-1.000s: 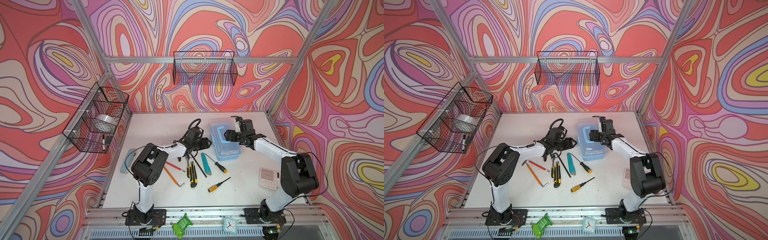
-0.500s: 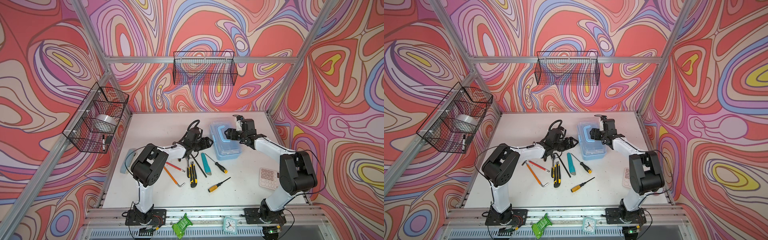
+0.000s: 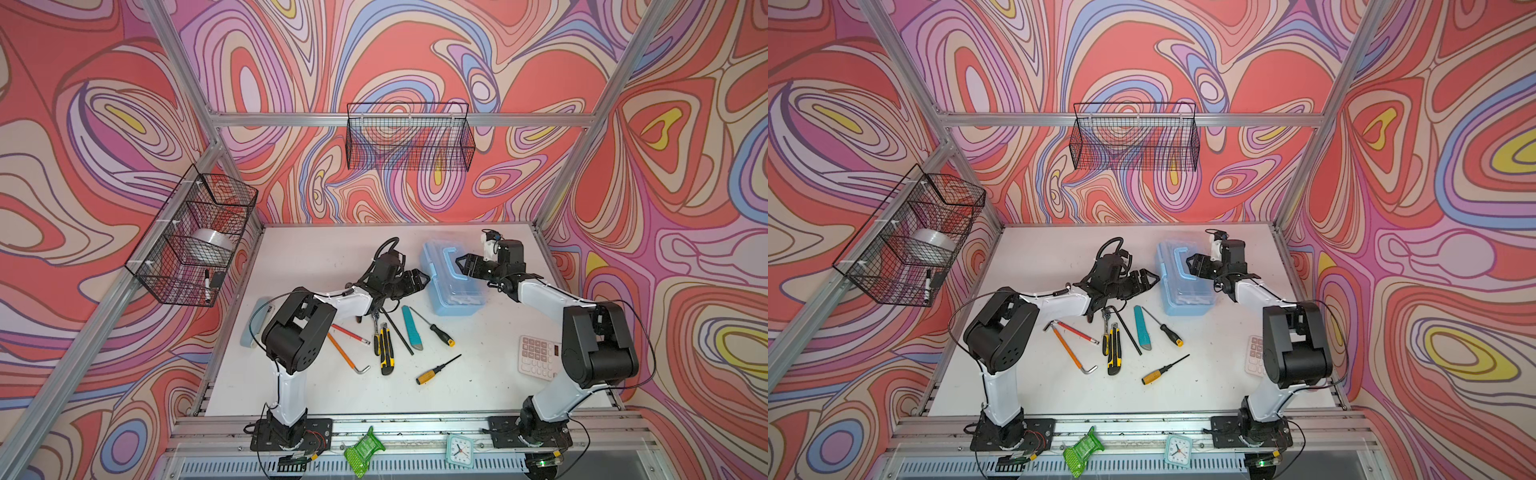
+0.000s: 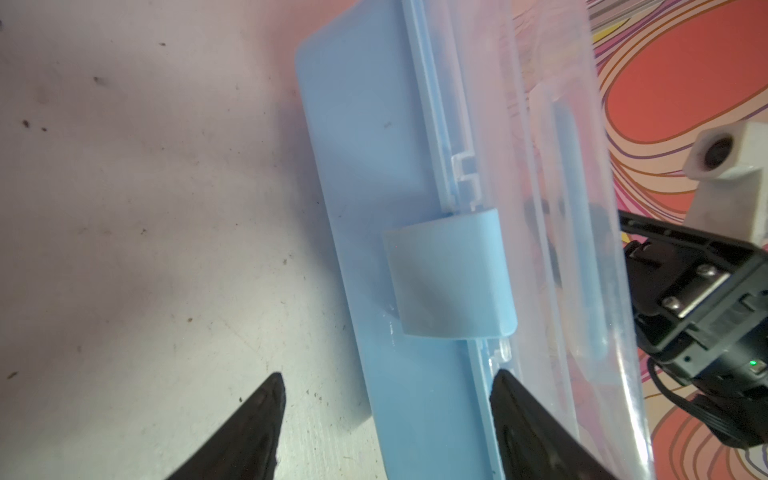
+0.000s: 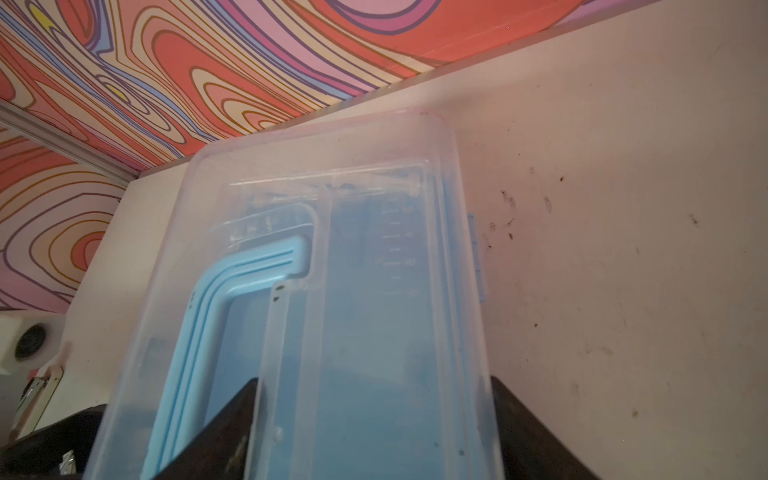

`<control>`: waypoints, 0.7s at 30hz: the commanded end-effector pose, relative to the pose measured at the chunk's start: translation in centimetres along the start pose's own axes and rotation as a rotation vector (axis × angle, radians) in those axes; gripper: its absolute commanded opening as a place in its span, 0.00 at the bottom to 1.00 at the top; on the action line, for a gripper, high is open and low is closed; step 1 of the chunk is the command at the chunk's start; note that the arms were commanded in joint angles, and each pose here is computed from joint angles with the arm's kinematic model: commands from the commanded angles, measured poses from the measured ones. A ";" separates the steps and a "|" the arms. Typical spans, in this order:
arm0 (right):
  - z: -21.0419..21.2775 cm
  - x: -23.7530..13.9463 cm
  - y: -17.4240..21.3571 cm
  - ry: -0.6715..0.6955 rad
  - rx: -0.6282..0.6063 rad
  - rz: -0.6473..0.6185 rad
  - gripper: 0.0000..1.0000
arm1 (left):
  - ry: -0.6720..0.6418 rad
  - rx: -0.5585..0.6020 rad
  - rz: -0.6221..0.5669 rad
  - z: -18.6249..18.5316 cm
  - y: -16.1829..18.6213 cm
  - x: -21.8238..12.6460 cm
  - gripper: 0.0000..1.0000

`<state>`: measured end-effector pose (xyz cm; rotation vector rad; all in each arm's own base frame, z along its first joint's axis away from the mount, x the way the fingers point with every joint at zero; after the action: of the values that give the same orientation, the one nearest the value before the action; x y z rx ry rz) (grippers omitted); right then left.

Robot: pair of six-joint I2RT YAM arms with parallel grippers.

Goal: Pack the tool kit

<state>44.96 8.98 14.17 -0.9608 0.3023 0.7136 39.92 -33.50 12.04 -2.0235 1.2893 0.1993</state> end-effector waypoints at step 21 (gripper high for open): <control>-3.3 2.8 9.9 -0.042 0.237 0.281 0.70 | 0.168 -0.018 -0.091 -4.7 -3.1 -1.2 0.69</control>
<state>45.30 10.50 13.42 -0.7584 0.2001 0.7820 40.63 -34.49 14.90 -2.1097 1.3029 0.0818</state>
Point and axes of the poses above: each gripper's point midway between its finger pads, its own x axis out along the fingers, its own z axis along the line the jaws close on, y = z × x, the point moved 2 cm from there along -x, back along the fingers, and after that the axes turned 7 degrees about x, right-handed, at the moved point
